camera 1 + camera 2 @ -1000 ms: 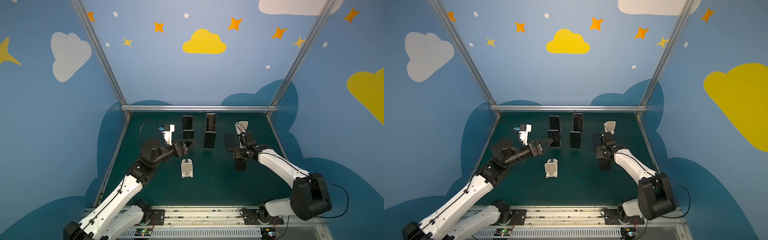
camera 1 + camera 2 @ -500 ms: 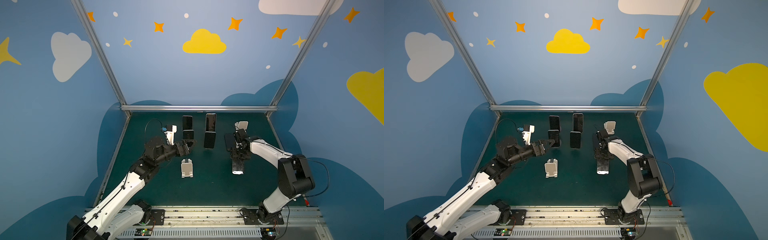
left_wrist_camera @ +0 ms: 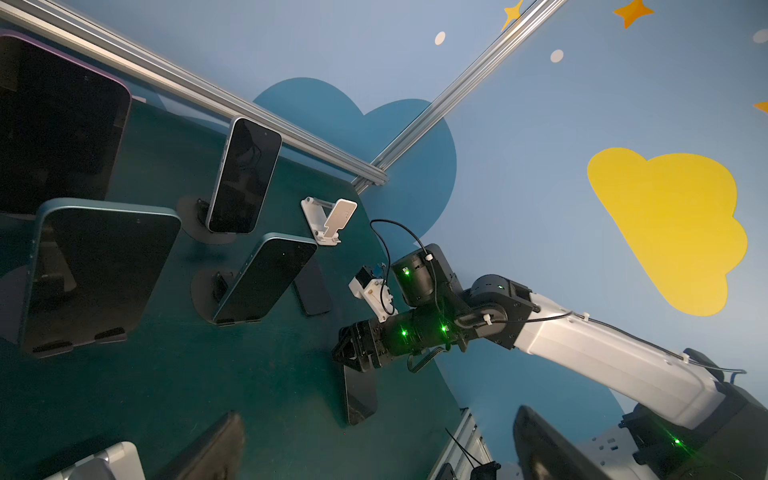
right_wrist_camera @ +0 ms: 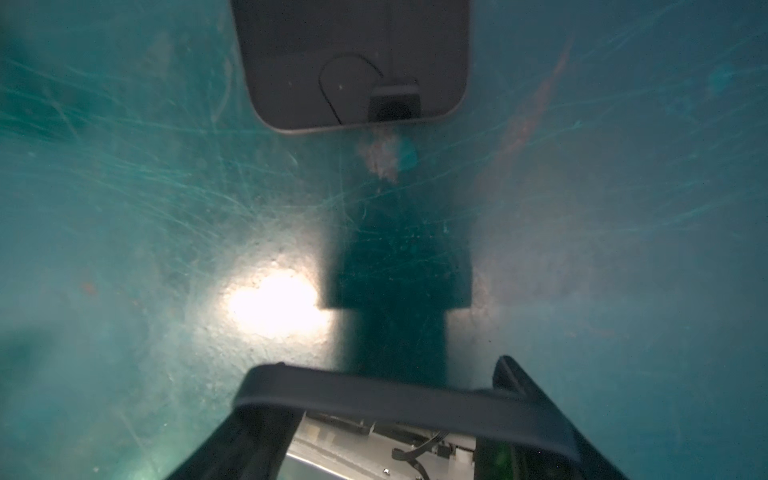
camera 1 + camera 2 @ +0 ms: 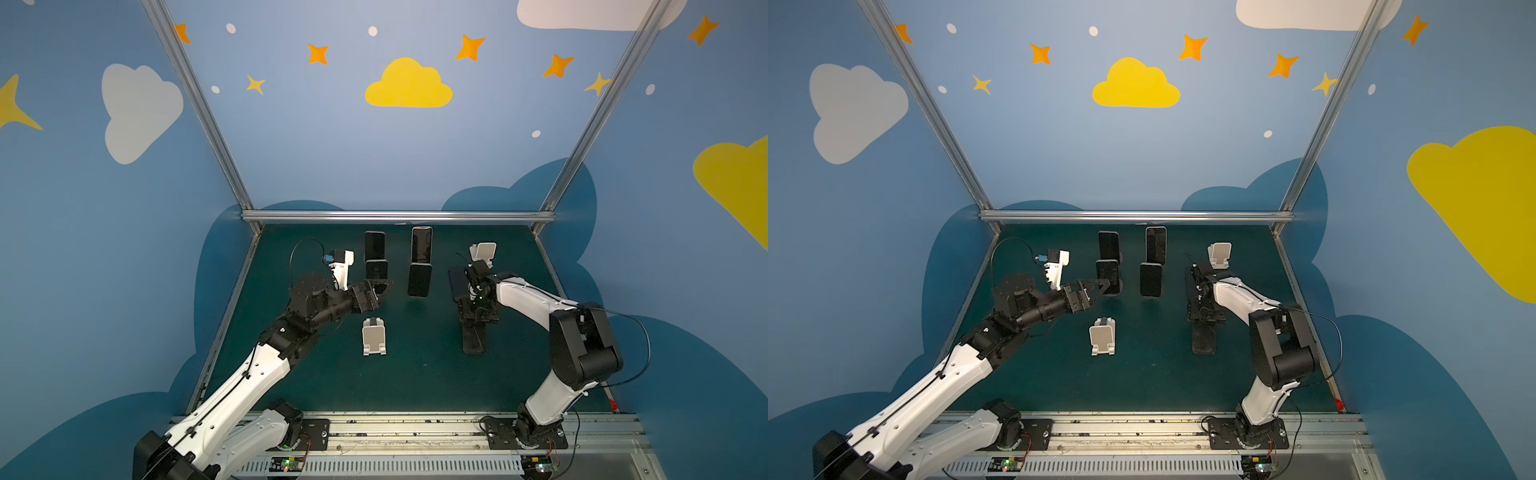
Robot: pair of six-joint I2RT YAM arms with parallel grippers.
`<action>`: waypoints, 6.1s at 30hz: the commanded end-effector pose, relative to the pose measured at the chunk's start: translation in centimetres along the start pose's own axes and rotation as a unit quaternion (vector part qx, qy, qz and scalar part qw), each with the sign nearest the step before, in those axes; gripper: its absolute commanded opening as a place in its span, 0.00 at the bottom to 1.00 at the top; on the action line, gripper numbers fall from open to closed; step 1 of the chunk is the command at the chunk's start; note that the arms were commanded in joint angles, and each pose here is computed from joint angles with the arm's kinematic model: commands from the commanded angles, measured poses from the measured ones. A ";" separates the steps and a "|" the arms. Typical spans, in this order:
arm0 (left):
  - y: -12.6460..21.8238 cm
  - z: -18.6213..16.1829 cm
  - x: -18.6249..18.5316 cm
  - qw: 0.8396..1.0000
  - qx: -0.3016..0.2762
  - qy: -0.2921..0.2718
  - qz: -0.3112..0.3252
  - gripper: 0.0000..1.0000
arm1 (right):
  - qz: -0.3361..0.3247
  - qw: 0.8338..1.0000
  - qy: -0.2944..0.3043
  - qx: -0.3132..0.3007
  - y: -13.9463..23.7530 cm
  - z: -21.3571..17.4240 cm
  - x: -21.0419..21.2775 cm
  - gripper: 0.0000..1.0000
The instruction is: Remove the phone from the phone stand
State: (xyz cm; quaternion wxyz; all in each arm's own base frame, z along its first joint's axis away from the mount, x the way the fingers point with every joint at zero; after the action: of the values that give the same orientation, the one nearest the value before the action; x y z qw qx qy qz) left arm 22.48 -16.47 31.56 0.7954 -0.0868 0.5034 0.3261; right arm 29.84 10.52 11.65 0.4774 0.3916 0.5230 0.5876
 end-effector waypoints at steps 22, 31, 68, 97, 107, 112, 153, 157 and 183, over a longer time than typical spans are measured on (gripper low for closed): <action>0.4 0.5 -0.9 1.000 -0.016 -0.018 -0.006 1.00 | -0.015 0.995 0.058 0.081 -2.1 1.8 0.1 0.77; 1.4 0.9 -0.6 0.998 -0.058 -0.025 0.014 1.00 | -0.042 0.990 0.086 0.105 -2.8 1.8 0.8 0.78; 3.1 2.6 2.6 0.968 -0.185 -0.003 0.172 1.00 | -0.006 0.973 -0.069 -0.220 13.4 -1.8 5.1 0.87; 2.6 -6.8 7.7 0.913 -0.023 -0.040 0.406 1.00 | -0.020 0.911 -0.018 -0.411 14.4 -6.5 6.9 0.90; -3.0 -11.0 10.4 0.901 0.050 -0.067 0.426 1.00 | 0.005 0.914 -0.012 -0.405 13.4 -6.5 6.6 0.91; -5.2 -11.7 11.3 0.878 0.060 -0.092 0.465 1.00 | 0.009 0.917 -0.012 -0.399 12.7 -7.3 6.1 0.91; 0.0 10.1 14.0 0.821 -0.177 0.005 0.542 0.51 | 0.059 0.918 -0.017 -0.392 11.1 -6.6 4.4 0.91; -1.7 14.5 18.0 0.801 -0.190 0.012 0.568 0.52 | 0.061 0.915 -0.018 -0.398 12.0 -6.5 4.3 0.91; -4.3 20.4 28.5 0.767 -0.113 0.093 0.624 0.82 | 0.032 0.921 -0.012 -0.389 13.5 -5.5 3.6 0.91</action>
State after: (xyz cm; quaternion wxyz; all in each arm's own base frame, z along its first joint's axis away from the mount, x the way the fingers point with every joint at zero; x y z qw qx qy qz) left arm 48.85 1.87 13.82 0.3507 0.1262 0.4749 0.7972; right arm 21.12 12.51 22.35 0.5785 0.2154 0.2465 0.7471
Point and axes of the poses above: each gripper's point midway between its finger pads, its own y axis back along the fingers, its own x axis along the line the jaws close on, z = x × y, the point moved 8 cm from there along y, back along the fingers, and after that the axes turned 13 degrees about y, right-handed, at the moved point
